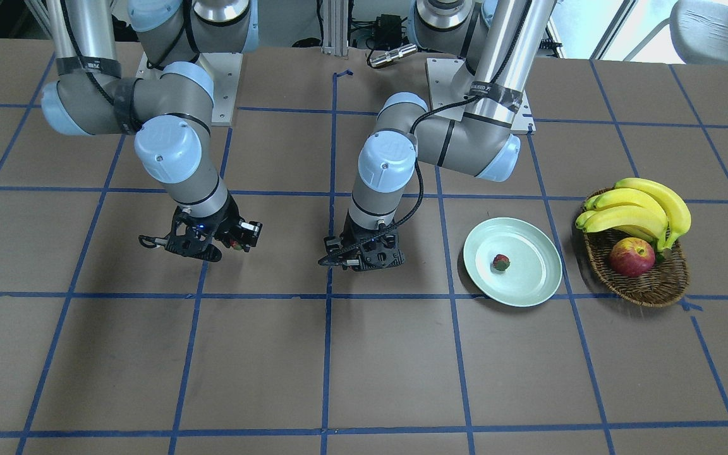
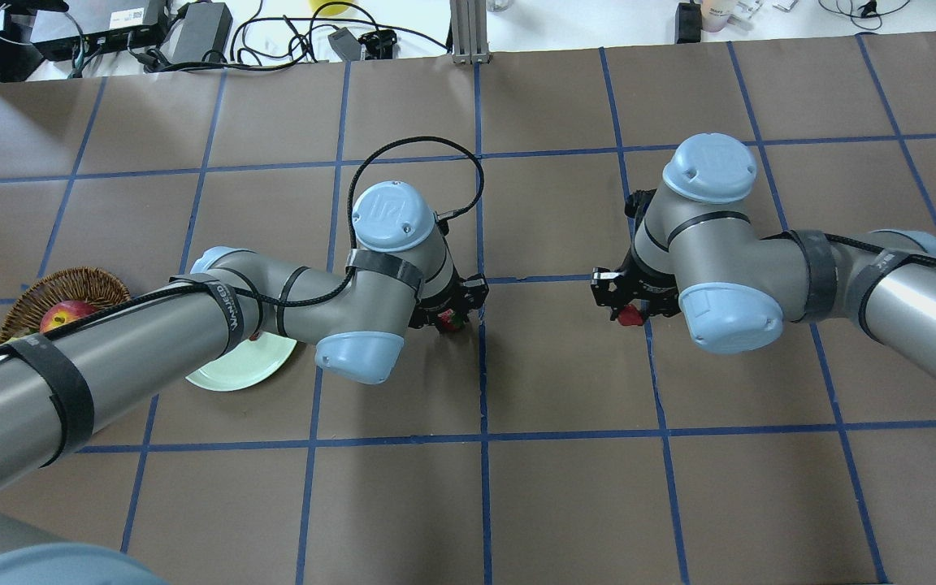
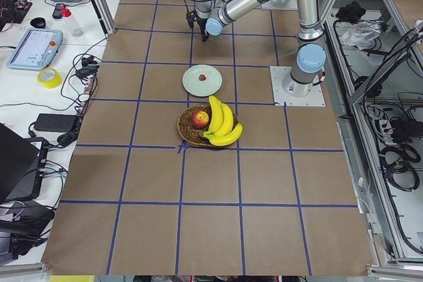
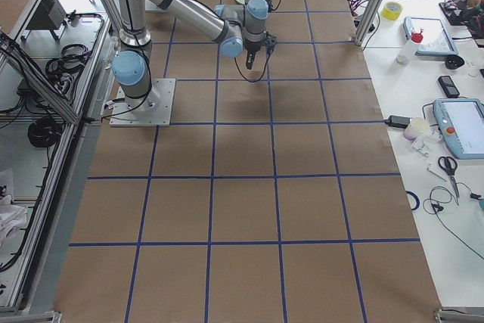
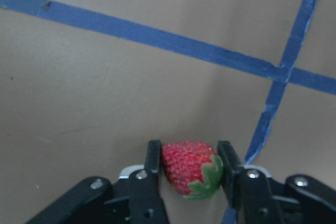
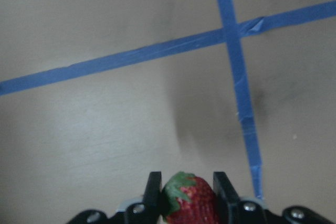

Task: Collect all strawberries into plate
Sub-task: 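Carry strawberry over plate with left gripper while right brings last one mid-table, then release strawberry onto plate with left gripper while right drops its strawberry, withdraws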

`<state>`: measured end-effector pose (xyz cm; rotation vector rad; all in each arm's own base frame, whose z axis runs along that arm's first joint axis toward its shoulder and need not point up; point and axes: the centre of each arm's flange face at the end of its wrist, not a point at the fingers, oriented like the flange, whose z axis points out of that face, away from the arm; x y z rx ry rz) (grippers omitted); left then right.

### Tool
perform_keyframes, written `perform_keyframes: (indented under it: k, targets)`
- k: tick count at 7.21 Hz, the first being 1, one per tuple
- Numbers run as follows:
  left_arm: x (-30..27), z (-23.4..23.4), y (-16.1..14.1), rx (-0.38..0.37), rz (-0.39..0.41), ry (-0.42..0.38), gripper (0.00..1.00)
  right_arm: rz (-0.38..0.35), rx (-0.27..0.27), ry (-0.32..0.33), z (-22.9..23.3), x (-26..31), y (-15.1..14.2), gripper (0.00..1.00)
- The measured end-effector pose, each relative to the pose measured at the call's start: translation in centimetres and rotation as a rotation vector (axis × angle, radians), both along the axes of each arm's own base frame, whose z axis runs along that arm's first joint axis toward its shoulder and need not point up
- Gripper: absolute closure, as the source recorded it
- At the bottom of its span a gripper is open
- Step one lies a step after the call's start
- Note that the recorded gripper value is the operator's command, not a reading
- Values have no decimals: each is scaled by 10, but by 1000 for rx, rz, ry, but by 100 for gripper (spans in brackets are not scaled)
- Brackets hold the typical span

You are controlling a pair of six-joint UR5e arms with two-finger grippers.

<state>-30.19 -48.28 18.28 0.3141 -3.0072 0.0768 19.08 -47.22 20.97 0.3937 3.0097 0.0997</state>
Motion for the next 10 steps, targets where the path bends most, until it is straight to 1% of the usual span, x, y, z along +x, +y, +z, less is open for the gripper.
perform_keyframes:
  k: [1, 2, 3, 4, 5, 6, 7, 8, 9, 10]
  targets:
    - [20, 12, -7, -9, -29, -9, 100, -14, 8, -35, -1, 20, 6, 75]
    - [53, 27, -17, -6, -66, -23, 100, -11, 17, -80, -6, 39, 10, 75]
    - [95, 43, -26, 7, -103, -37, 100, -17, 22, -124, -12, 62, 10, 75]
    - [145, 55, -34, 24, -137, -46, 100, -37, 24, -150, -15, 90, 5, 75]
    - [199, 62, -39, 38, -175, -49, 100, -56, 26, -162, -17, 121, -4, 75]
    - [249, 64, -39, 50, -193, -44, 100, -74, 29, -167, -20, 150, -12, 55]
    - [286, 60, -37, 59, -194, -38, 100, -90, 31, -169, -24, 175, -18, 1]
    - [306, 55, -38, 58, -188, -36, 100, -99, 31, -168, -27, 188, -23, 0]
    - [316, 49, -39, 55, -182, -36, 54, -101, 28, -165, -28, 193, -25, 0]
    - [319, 43, -38, 60, -181, -34, 1, -95, 18, -161, -24, 194, -26, 0]
